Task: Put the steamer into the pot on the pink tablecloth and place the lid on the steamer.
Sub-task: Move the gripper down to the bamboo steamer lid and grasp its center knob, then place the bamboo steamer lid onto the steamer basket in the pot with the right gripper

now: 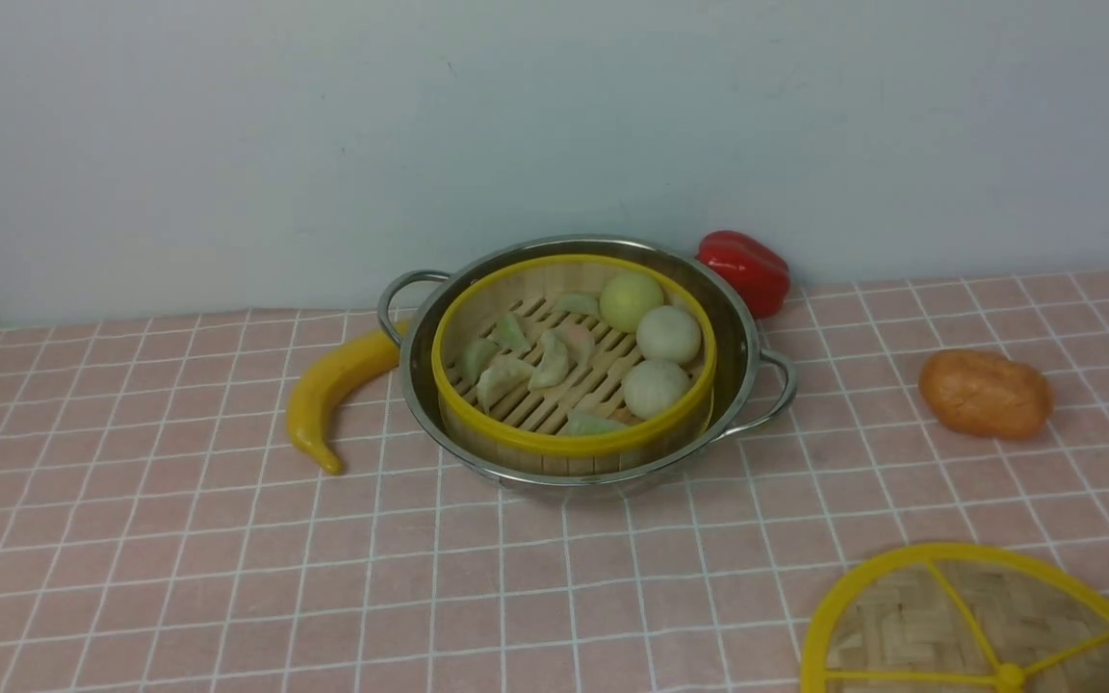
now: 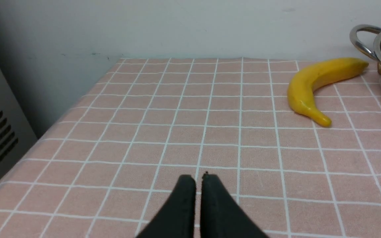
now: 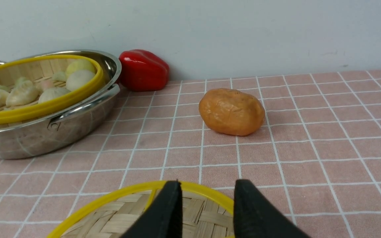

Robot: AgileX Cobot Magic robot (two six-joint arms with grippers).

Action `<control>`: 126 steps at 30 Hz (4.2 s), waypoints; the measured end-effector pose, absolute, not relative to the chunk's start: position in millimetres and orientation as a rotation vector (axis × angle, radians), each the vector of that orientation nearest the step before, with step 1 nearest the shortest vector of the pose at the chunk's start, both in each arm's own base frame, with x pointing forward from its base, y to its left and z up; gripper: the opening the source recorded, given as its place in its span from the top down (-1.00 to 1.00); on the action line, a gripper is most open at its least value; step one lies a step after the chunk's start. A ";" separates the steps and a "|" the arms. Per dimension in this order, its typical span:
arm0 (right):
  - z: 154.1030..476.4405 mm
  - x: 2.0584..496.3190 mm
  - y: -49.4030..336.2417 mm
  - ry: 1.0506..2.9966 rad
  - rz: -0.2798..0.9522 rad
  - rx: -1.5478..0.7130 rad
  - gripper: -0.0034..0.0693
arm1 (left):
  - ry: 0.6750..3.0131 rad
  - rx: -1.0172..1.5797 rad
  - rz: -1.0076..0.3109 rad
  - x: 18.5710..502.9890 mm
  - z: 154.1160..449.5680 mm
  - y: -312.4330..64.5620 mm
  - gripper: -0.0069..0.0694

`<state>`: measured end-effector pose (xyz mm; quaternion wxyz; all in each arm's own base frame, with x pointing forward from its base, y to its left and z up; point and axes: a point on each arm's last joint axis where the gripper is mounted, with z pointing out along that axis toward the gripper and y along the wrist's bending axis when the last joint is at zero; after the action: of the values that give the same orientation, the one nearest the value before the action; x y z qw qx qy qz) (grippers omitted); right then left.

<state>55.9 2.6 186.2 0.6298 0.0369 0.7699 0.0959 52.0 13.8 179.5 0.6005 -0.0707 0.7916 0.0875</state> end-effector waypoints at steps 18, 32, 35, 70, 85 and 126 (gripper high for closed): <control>186.2 55.9 2.6 1.763 0.220 0.084 0.25 | 1.835 -0.163 0.204 52.0 179.5 13.8 0.71; 336.1 7.8 -3.2 1.303 0.521 0.212 0.25 | 1.834 -0.163 0.204 51.9 179.6 13.8 0.60; 361.3 -8.7 -4.7 1.207 0.599 0.221 0.25 | 1.834 -0.163 0.204 51.9 179.6 13.8 0.60; 218.3 227.5 106.5 3.005 0.101 -0.834 0.25 | 1.834 -0.162 0.205 51.9 179.6 13.8 0.43; 200.8 238.0 111.6 2.968 -0.161 -0.884 0.25 | 1.834 -0.162 0.205 51.9 179.6 13.8 0.35; 350.8 269.1 139.0 2.358 0.159 -0.826 0.50 | 1.834 -0.162 0.205 51.9 179.6 13.8 0.18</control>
<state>269.1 139.0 350.8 0.3137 -0.3132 0.8943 0.0605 51.9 13.8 179.6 0.6008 -0.0699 0.7914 0.0884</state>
